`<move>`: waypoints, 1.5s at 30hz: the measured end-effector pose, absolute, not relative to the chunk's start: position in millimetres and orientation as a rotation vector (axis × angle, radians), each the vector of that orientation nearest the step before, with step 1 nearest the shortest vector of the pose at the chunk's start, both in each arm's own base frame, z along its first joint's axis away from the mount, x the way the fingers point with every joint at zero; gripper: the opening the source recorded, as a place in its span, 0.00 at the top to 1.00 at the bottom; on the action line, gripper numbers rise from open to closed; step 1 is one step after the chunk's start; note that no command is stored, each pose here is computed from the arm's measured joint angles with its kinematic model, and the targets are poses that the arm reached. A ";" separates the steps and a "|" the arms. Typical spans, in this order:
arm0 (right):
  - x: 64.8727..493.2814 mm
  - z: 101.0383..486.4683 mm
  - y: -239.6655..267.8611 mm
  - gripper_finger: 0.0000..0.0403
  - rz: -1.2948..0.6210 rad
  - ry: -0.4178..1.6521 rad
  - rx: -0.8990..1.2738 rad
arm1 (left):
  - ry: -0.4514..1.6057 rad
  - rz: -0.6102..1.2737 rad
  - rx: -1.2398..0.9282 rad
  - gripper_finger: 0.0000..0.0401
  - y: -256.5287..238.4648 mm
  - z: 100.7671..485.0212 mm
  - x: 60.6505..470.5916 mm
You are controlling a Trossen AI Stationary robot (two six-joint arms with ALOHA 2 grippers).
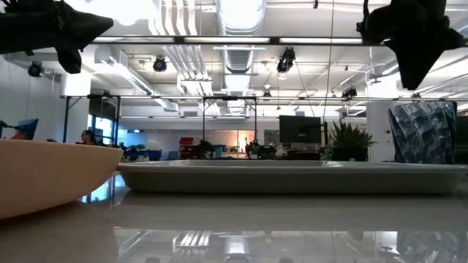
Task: Pick and place plate/cup/fork/spoon on tray
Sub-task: Put the black cup on the top left of the gray tray
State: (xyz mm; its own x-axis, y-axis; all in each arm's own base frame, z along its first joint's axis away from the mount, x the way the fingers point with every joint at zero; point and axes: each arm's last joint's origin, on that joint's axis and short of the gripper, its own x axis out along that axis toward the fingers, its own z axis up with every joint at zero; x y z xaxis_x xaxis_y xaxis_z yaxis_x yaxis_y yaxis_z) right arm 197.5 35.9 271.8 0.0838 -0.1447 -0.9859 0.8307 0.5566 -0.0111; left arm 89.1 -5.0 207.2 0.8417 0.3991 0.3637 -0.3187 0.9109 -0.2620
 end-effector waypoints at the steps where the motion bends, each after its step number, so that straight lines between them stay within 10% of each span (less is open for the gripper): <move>1: 198.9 269.4 36.2 0.80 -0.809 1.277 0.682 | -0.425 0.382 -0.195 1.00 -5.0 207.2 89.1; 17: 201.3 241.1 34.4 0.61 -0.816 1.260 0.568 | -0.416 0.381 -0.191 1.00 -5.3 206.5 90.1; 36: 199.9 228.8 34.3 0.96 -0.815 1.263 0.575 | -0.408 0.381 -0.187 1.00 -5.5 205.9 90.9; 45: 201.0 235.9 34.6 0.98 -0.801 1.268 0.566 | -0.408 0.381 -0.187 1.00 -5.5 205.8 91.0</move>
